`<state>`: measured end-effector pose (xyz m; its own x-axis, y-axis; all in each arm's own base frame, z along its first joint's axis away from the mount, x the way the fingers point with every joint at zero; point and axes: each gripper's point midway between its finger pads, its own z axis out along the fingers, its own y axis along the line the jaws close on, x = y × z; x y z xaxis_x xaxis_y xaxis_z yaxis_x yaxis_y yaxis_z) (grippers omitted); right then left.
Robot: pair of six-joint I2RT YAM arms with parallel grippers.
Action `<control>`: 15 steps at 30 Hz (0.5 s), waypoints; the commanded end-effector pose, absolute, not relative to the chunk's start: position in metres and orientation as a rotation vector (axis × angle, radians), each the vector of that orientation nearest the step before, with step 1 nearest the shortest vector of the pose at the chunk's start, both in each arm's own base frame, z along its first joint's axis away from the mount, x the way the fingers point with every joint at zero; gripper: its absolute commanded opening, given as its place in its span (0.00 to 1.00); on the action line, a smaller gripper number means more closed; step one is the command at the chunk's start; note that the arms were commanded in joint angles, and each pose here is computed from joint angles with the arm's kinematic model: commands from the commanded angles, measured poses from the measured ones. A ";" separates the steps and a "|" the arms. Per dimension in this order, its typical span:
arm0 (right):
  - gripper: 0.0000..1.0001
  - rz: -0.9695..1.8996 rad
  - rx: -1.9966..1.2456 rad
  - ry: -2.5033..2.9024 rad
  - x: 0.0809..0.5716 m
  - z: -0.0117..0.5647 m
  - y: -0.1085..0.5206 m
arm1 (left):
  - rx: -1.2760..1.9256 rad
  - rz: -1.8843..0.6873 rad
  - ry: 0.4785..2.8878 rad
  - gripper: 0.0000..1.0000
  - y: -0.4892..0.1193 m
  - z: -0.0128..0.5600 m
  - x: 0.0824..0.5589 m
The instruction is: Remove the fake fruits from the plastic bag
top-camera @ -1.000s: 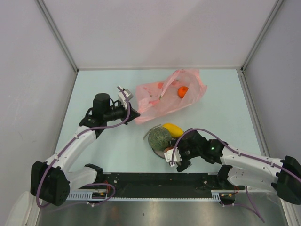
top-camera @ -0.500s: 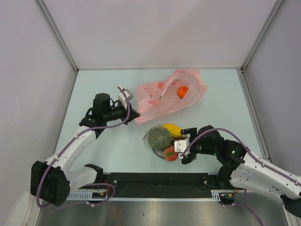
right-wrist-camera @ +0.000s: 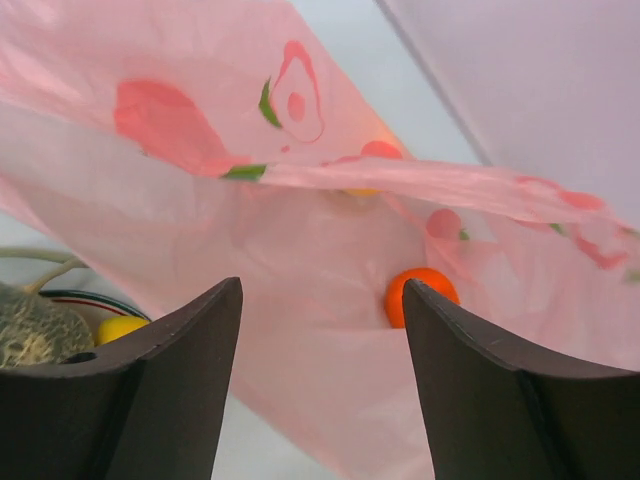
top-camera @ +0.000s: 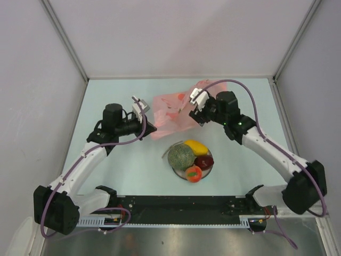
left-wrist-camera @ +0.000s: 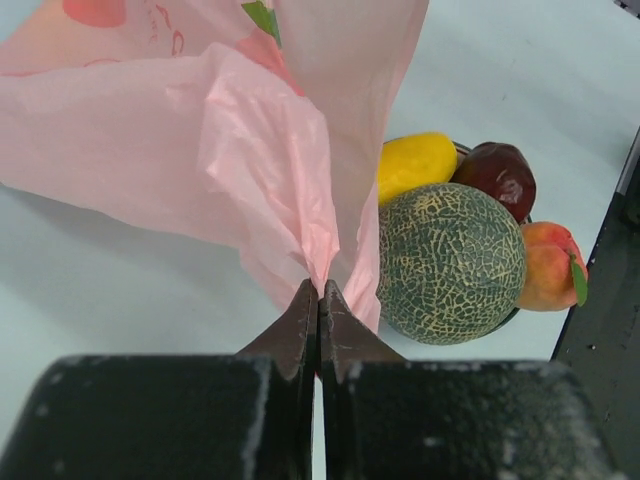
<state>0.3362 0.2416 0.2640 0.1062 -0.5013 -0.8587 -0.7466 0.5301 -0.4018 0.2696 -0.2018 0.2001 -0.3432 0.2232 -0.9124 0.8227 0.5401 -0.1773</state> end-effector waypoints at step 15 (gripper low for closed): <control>0.71 0.085 -0.811 1.765 0.506 0.161 0.211 | 0.907 -0.768 1.707 0.00 -0.199 0.256 0.280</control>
